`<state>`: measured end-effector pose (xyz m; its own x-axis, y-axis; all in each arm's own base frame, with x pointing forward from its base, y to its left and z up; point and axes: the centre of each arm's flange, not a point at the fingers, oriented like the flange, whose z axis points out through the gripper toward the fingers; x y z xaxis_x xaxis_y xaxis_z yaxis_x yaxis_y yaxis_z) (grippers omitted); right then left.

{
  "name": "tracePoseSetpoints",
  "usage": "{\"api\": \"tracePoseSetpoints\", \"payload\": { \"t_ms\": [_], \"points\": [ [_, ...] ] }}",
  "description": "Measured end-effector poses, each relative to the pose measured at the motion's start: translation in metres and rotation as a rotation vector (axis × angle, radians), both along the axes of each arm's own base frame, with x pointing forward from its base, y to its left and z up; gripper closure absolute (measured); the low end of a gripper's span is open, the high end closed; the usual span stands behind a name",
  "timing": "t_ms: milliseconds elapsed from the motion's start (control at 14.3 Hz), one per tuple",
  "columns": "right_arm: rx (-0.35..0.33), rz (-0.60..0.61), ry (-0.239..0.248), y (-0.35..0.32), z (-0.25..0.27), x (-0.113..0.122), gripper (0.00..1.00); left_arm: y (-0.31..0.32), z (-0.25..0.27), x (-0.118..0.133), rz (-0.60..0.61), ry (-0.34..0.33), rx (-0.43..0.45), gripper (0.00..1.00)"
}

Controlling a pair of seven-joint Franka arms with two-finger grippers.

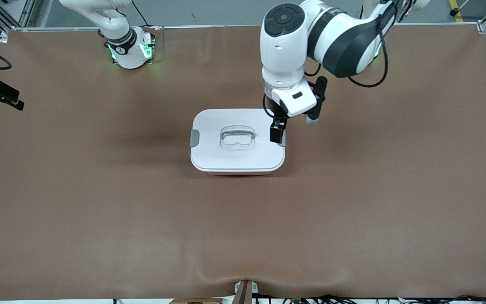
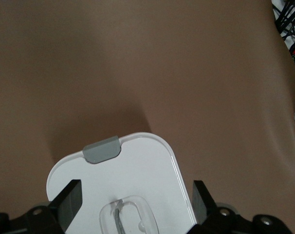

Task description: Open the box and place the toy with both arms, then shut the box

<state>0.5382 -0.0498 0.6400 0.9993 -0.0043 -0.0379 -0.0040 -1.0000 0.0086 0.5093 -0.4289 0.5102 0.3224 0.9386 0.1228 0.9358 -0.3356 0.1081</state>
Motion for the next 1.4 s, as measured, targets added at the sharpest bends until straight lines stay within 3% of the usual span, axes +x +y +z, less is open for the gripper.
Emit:
{"api": "tracePoseSetpoints", "payload": {
  "t_ms": [1397],
  "points": [
    [0.001,0.0,0.013,0.0,-0.001,-0.001,0.0,0.164,0.015,0.098,-0.308,0.056,0.025,0.0]
  ]
}}
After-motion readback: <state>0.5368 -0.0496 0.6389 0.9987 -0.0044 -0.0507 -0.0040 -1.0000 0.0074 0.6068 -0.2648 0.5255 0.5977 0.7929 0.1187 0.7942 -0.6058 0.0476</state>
